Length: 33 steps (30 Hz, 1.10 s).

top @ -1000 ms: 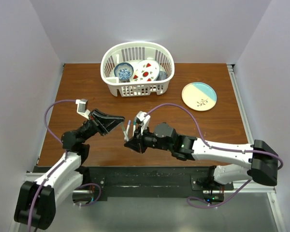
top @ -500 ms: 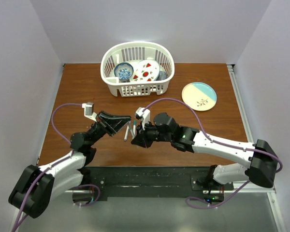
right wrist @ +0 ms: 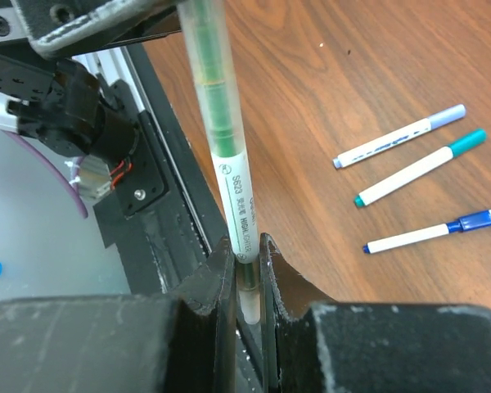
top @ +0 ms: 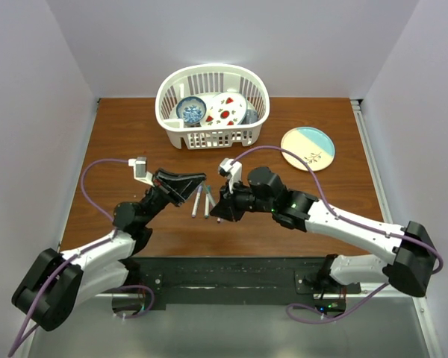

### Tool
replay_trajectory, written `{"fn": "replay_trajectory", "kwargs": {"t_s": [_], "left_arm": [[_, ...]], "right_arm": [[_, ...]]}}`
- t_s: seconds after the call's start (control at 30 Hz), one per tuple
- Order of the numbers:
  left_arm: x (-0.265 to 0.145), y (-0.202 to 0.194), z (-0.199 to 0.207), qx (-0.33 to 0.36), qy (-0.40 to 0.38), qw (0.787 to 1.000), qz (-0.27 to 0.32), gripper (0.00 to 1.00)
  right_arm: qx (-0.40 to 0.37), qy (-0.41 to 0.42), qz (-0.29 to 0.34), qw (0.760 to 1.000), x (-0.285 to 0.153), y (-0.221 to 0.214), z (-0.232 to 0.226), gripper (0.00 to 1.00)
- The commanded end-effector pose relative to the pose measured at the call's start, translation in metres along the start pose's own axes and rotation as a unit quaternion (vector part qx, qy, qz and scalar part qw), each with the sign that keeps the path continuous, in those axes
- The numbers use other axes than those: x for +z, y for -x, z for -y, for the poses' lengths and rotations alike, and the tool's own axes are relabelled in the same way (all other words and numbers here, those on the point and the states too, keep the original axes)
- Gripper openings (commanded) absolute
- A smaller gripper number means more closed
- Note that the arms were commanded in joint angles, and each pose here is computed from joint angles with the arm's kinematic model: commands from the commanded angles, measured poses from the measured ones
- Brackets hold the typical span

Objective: Insert the pens into the pen caps

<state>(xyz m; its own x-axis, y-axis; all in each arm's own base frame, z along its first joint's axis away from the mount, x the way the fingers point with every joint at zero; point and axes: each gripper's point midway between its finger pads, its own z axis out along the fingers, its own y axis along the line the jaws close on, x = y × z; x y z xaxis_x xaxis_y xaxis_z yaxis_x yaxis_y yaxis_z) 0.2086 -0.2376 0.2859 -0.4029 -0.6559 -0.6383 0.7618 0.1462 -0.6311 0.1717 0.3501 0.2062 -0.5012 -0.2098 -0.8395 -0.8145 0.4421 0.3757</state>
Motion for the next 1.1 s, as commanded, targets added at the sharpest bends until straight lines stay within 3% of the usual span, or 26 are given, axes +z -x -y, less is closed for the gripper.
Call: {"fn": "replay_trajectory", "kwargs": {"t_s": [0.0,0.07,0.1,0.17,0.2,0.23,0.27,0.33,0.37,0.57,0.6,0.83,1.0,1.07], "left_arm": [[-0.022,-0.089,0.011,-0.074,-0.015,0.970,-0.230,0.00],[-0.007,-0.082,-0.001,-0.053,0.018,0.972,-0.229,0.00],[0.013,-0.065,0.006,-0.034,0.010,0.975,-0.217,0.00],[0.024,-0.059,0.003,-0.017,0.022,0.974,-0.223,0.00],[0.038,-0.050,0.007,-0.009,0.017,0.975,-0.221,0.05],[0.043,-0.047,0.004,-0.004,0.026,0.975,-0.222,0.15],[0.043,-0.050,-0.003,-0.002,0.044,0.971,-0.236,0.37],[0.052,-0.040,-0.010,0.008,0.072,0.970,-0.233,0.53],[0.054,-0.036,-0.013,0.023,0.081,0.969,-0.231,0.77],[0.047,0.009,-0.050,0.071,0.211,0.954,-0.200,0.98],[0.045,0.024,-0.055,0.088,0.239,0.951,-0.178,1.00],[-0.016,0.042,-0.089,0.139,0.391,0.892,-0.178,1.00],[-0.059,0.041,-0.106,0.172,0.456,0.854,-0.184,1.00],[-0.068,0.041,-0.105,0.175,0.464,0.848,-0.188,1.00]], "right_arm": [[0.002,0.001,0.311,0.950,-0.068,0.170,-0.009,0.00],[0.012,0.032,0.266,0.963,-0.058,0.135,-0.014,0.00],[0.037,0.025,0.229,0.973,-0.047,0.100,-0.003,0.01],[0.060,0.007,0.216,0.974,-0.051,0.076,0.006,0.01],[0.081,-0.007,0.190,0.978,-0.047,0.049,0.016,0.00],[0.085,-0.007,0.192,0.978,-0.054,0.044,0.015,0.00],[0.094,-0.016,0.175,0.980,-0.054,0.031,0.019,0.00],[0.114,-0.031,0.159,0.980,-0.056,0.010,0.026,0.00],[0.121,-0.041,0.161,0.979,-0.062,0.007,0.029,0.00],[0.202,-0.111,0.137,0.963,-0.056,-0.038,0.061,0.00],[0.216,-0.126,0.131,0.959,-0.052,-0.044,0.067,0.00],[0.248,-0.251,0.045,0.935,-0.024,-0.078,0.114,0.04],[0.269,-0.281,0.012,0.921,0.001,-0.094,0.129,0.05],[0.273,-0.302,-0.013,0.913,0.011,-0.110,0.140,0.05]]}}
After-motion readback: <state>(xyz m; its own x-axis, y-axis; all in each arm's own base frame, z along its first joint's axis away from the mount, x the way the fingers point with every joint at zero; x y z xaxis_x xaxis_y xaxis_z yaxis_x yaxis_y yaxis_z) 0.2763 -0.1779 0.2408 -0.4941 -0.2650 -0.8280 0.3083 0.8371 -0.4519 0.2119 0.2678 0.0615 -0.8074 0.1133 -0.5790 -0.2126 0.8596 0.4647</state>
